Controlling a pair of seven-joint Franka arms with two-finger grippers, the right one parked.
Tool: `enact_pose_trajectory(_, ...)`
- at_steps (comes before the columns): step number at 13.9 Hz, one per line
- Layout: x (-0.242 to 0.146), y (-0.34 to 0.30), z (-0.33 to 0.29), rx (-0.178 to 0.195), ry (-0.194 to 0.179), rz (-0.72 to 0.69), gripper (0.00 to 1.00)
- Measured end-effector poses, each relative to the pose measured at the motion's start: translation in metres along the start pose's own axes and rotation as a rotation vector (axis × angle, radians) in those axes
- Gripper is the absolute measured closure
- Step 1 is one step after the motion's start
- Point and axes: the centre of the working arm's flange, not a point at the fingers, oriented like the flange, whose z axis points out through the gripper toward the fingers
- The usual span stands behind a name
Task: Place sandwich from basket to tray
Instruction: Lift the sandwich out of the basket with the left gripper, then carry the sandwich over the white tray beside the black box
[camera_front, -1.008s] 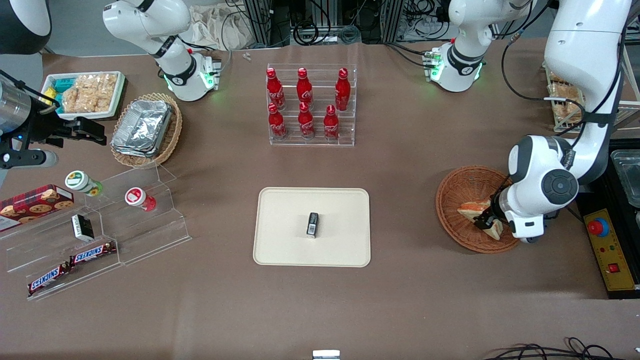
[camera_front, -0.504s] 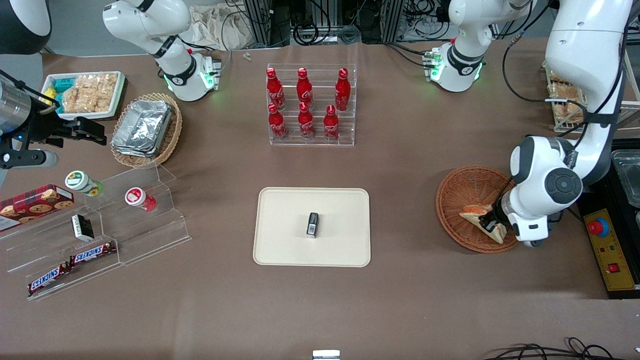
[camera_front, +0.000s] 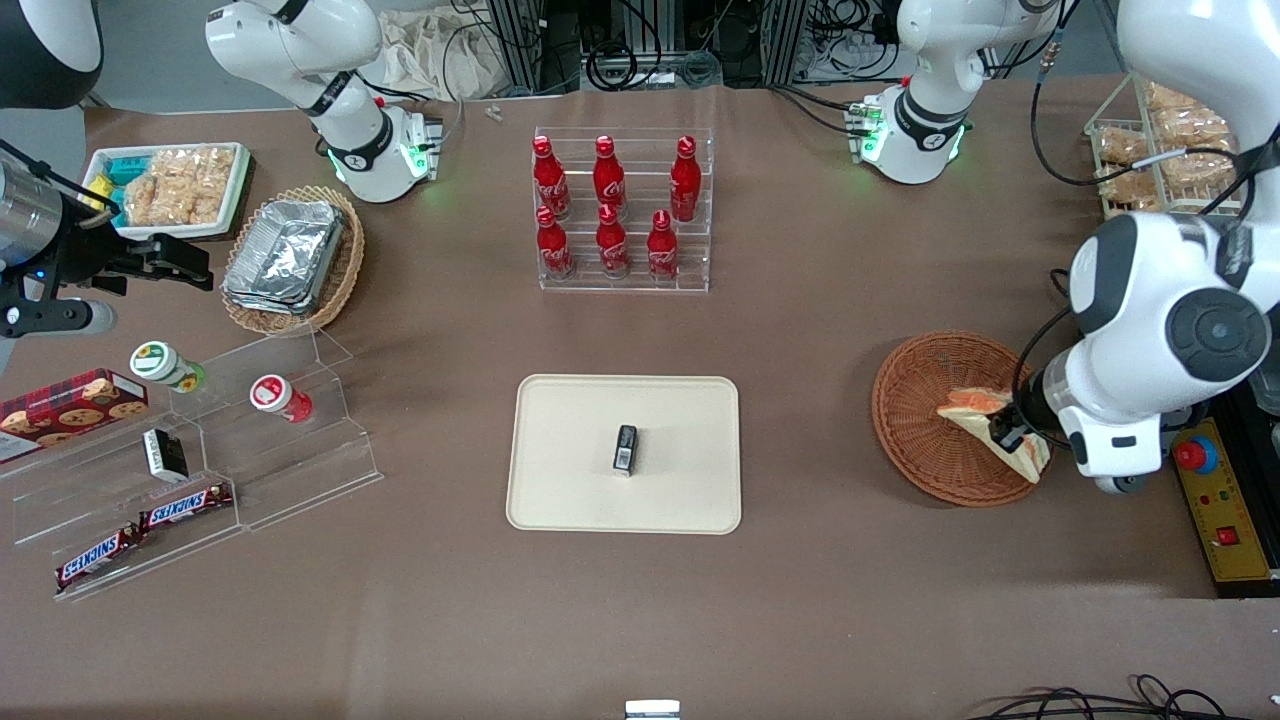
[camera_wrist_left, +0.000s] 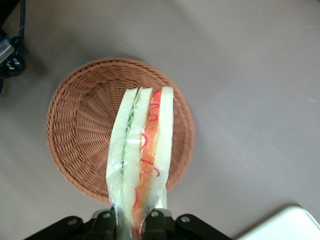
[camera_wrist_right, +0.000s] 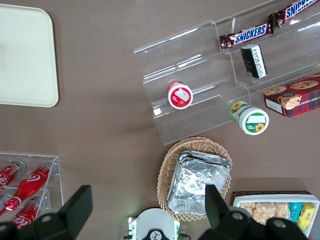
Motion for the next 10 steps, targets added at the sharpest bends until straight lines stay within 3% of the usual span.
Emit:
enact_pose_trajectory(5, -0.063, 0.053, -0.042, -0.099, -0.010, 0.147, 0.81)
enact_pose_trajectory(10, -0.135, 0.112, -0.016, -0.155, -0.069, 0.559, 0.81)
